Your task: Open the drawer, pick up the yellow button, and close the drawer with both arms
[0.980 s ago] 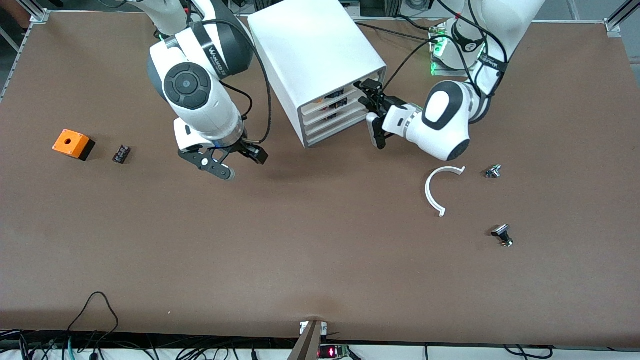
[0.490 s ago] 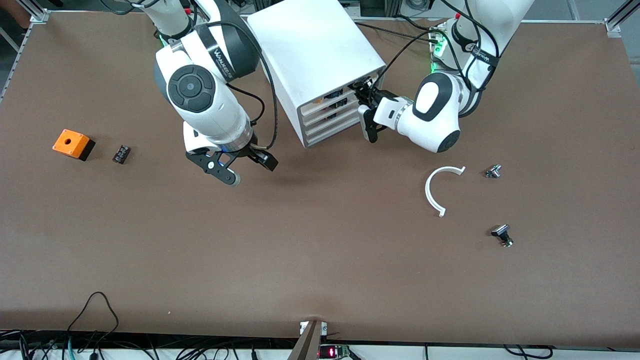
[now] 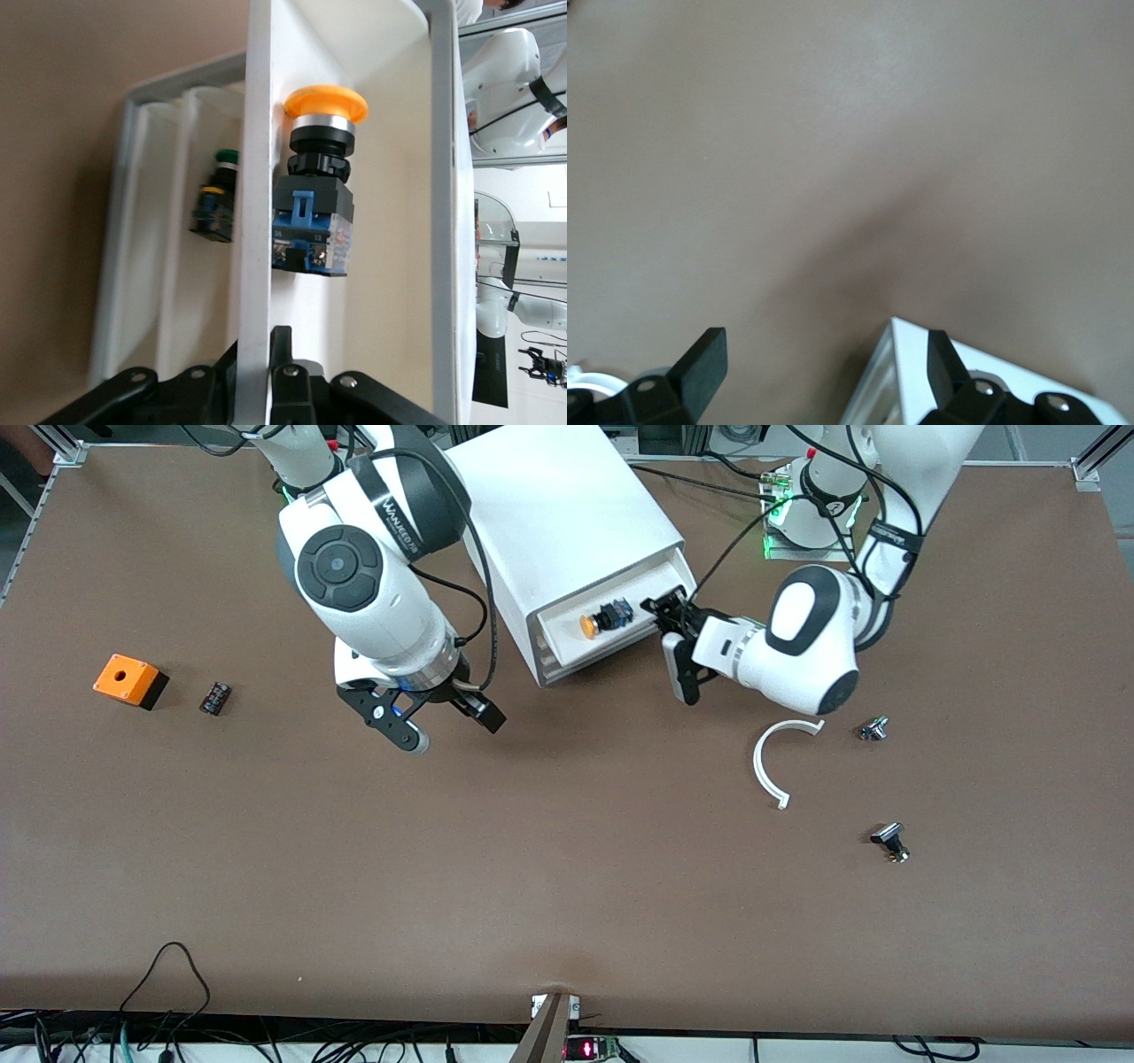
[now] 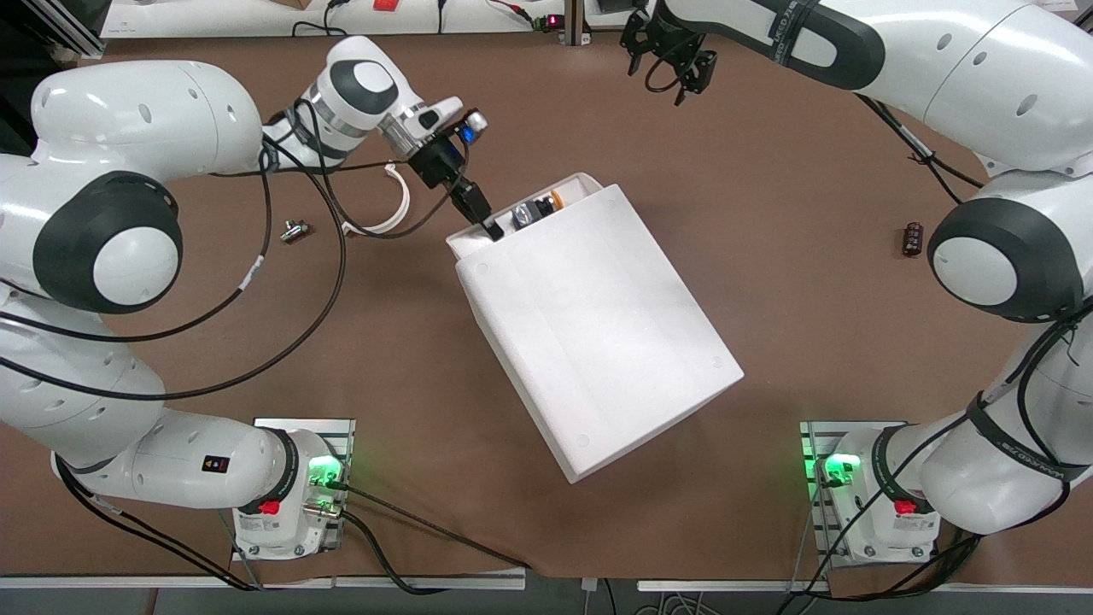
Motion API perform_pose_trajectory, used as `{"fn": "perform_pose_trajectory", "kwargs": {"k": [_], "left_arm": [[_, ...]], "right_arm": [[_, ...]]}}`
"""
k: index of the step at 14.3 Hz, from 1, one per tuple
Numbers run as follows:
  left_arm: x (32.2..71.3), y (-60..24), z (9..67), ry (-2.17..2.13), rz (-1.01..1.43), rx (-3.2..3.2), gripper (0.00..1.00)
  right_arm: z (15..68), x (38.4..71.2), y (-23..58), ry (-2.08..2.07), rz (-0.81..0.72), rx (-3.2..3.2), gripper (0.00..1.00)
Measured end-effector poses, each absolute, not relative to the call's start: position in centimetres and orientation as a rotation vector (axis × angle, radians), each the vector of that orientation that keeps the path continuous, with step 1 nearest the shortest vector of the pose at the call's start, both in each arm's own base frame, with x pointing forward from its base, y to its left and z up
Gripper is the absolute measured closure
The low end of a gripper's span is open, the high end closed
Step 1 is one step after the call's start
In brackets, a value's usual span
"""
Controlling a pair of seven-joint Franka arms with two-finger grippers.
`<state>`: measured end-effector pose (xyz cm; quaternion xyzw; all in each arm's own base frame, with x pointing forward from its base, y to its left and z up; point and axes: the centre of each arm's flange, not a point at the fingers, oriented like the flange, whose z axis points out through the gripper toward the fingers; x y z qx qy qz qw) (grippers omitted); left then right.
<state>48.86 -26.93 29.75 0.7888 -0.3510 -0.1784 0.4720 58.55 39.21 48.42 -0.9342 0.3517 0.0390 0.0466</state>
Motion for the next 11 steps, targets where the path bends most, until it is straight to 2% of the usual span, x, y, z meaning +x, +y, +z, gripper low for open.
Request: {"fn": "perform_pose_trajectory", "kwargs": {"k": [7, 10, 11], "left_arm": [[56.4, -21.3, 30.8, -0.884, -0.355, 1.989, 0.88], [58.0, -20.5, 31.4, -0.911, -0.332, 2.021, 0.81], [58.2, -20.3, 31.4, -0.927, -0.324, 2.043, 0.75]], "right_arm": [[48.1, 55.5, 47.8, 1.305, 0.119, -2.716, 0.00], [47.4, 53.7, 51.4, 1.349, 0.111, -2.658, 0.00], [47.3, 53.2, 52.4, 1.354, 0.105, -2.637, 0.00]]}}
